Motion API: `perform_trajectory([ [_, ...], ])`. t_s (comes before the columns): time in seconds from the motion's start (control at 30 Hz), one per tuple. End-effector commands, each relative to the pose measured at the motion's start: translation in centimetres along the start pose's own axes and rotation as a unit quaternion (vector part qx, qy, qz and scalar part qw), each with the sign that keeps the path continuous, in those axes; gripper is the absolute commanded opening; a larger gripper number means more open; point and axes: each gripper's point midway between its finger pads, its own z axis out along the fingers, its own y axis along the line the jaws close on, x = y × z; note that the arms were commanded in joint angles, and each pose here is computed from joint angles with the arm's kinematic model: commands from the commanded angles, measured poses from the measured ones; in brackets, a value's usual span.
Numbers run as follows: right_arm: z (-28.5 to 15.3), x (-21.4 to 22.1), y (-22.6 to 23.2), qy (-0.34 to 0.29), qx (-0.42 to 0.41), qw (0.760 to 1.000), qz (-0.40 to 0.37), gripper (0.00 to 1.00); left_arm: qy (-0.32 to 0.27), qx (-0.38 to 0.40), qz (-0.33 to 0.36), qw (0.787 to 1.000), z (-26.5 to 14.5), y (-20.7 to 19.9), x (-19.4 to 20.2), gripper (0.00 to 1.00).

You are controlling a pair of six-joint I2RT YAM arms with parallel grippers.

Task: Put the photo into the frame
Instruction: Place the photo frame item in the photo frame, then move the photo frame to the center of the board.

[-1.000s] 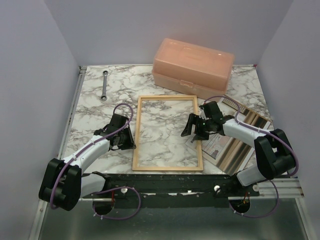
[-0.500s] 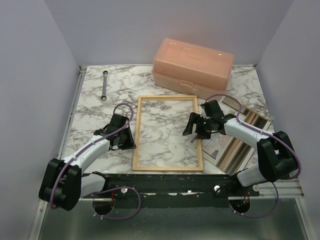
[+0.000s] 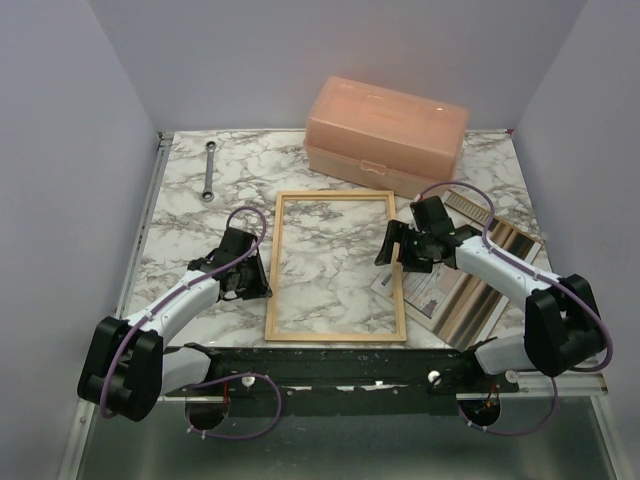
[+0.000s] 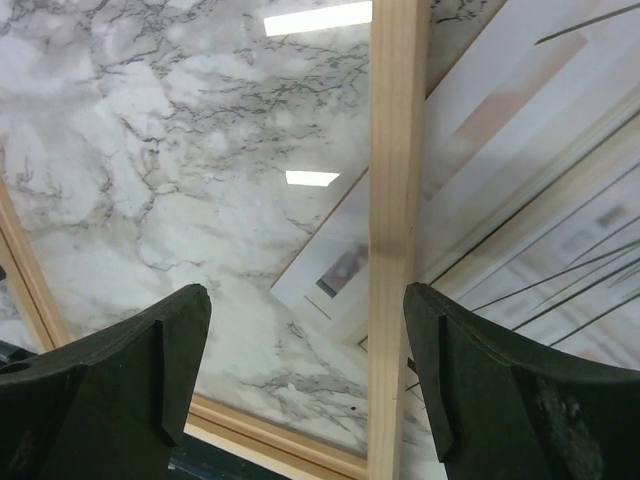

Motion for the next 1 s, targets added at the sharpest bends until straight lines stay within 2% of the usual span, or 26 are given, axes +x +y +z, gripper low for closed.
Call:
perform_trajectory([
  [0.0,-1.2,-1.1,-1.1,-0.028,0.042,0.999,-0.008,0.86,0.008,-0.017,0.008,1.0,0.6,1.0,1.0,0.23],
  [0.2,-1.0,-0.7,-2.1,-0.027,0.064,0.998,-0.001,0.86,-0.022,0.01,0.017,1.0,-0.8,0.0,0.2,0.32],
  [0.47,0.3,0.6,-2.5,-0.003,0.058,0.998,0.004,0.86,-0.108,0.09,0.03,0.99,-5.9,-3.3,-2.2,0.55],
  [0.53,0.5,0.8,-2.3,0.002,0.053,0.999,0.003,0.86,-0.131,0.117,0.037,0.984,-7.6,-4.4,-2.7,0.62],
  [0.7,1.3,1.3,-1.7,0.02,0.033,0.999,0.003,0.86,-0.179,0.184,0.057,0.965,-12.1,-7.0,-3.6,0.72],
  [0.87,1.4,1.2,-0.8,0.02,0.008,1.0,0.007,0.86,-0.209,0.25,0.081,0.942,-16.1,-9.5,-3.8,0.86],
  [0.97,1.6,1.2,-0.3,0.025,0.0,1.0,0.008,0.86,-0.221,0.283,0.09,0.929,-17.9,-10.7,-3.8,0.89],
])
